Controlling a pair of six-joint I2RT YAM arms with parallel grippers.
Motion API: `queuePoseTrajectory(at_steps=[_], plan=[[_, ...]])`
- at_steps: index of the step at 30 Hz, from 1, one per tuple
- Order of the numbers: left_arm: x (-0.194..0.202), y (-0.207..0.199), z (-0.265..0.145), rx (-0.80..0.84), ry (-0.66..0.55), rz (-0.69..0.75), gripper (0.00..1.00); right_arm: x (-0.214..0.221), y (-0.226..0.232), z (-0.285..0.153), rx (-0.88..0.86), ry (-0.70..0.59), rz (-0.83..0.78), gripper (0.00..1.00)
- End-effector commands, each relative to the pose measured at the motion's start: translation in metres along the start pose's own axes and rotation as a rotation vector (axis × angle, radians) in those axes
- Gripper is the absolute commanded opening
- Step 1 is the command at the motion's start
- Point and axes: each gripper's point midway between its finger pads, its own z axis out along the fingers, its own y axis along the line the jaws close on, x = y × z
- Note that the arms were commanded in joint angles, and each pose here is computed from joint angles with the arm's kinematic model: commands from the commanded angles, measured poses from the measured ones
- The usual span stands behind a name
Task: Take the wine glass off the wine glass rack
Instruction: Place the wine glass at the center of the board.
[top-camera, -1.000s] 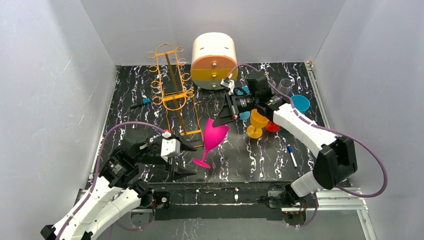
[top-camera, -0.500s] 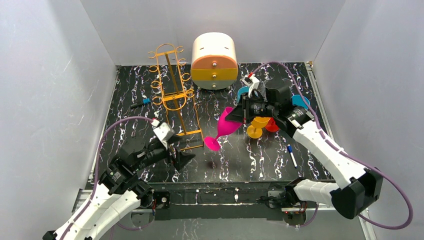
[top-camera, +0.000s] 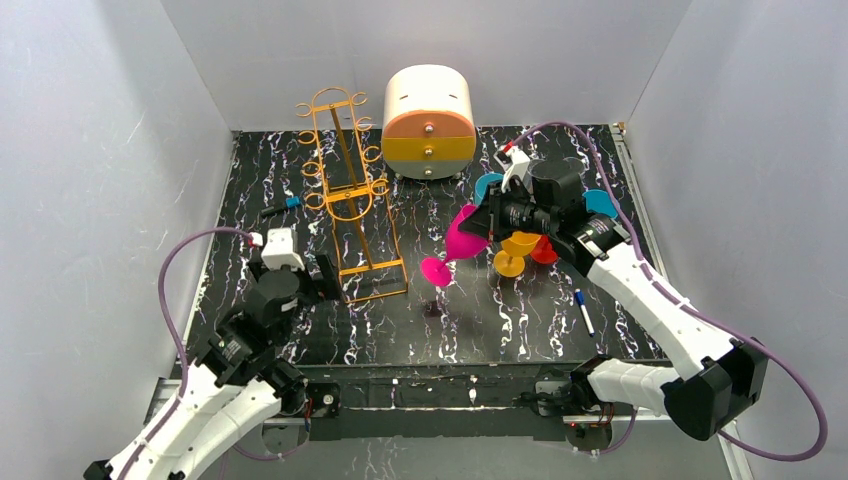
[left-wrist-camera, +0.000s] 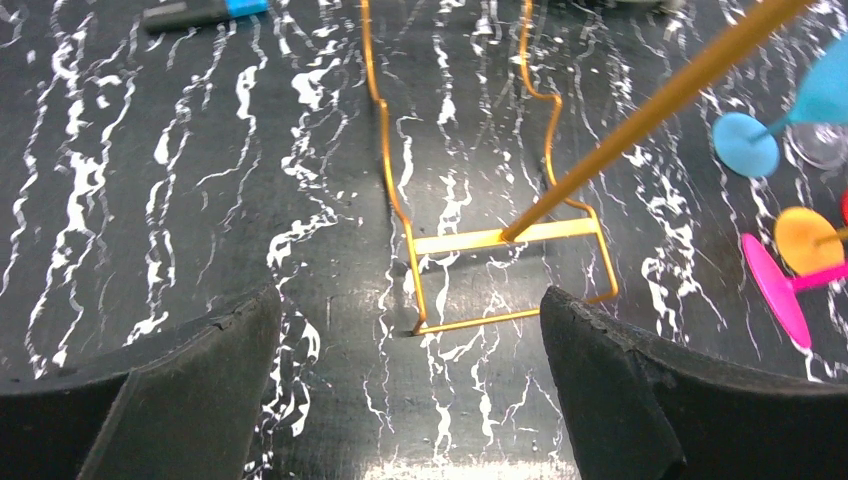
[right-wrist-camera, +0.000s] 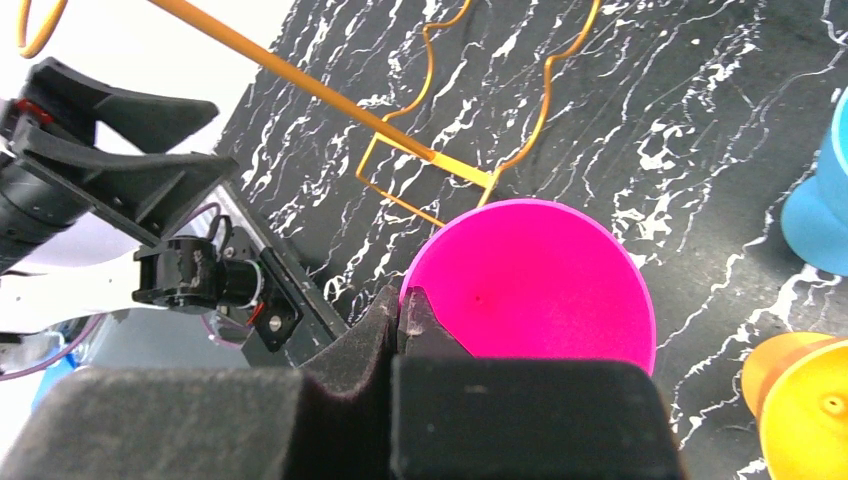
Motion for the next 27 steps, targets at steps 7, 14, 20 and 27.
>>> queuePoseTrajectory(at_steps=[7,14,20,27], plan=[[0.023,0.004,0.012,-0.16,0.177,-0.067,0.98,-0.03,0.012,-0.006,-0.013,-0.025,-0.109,0.01],[0.029,0.005,0.016,-0.212,0.225,-0.077,0.98,-0.027,0.011,-0.01,0.01,0.003,-0.164,0.01],[0.031,0.017,0.022,-0.254,0.249,-0.081,0.98,-0.011,0.015,-0.005,0.029,0.063,-0.175,0.01],[0.025,0.038,0.033,-0.259,0.291,-0.132,0.98,-0.009,0.02,-0.009,0.076,0.018,-0.22,0.01]])
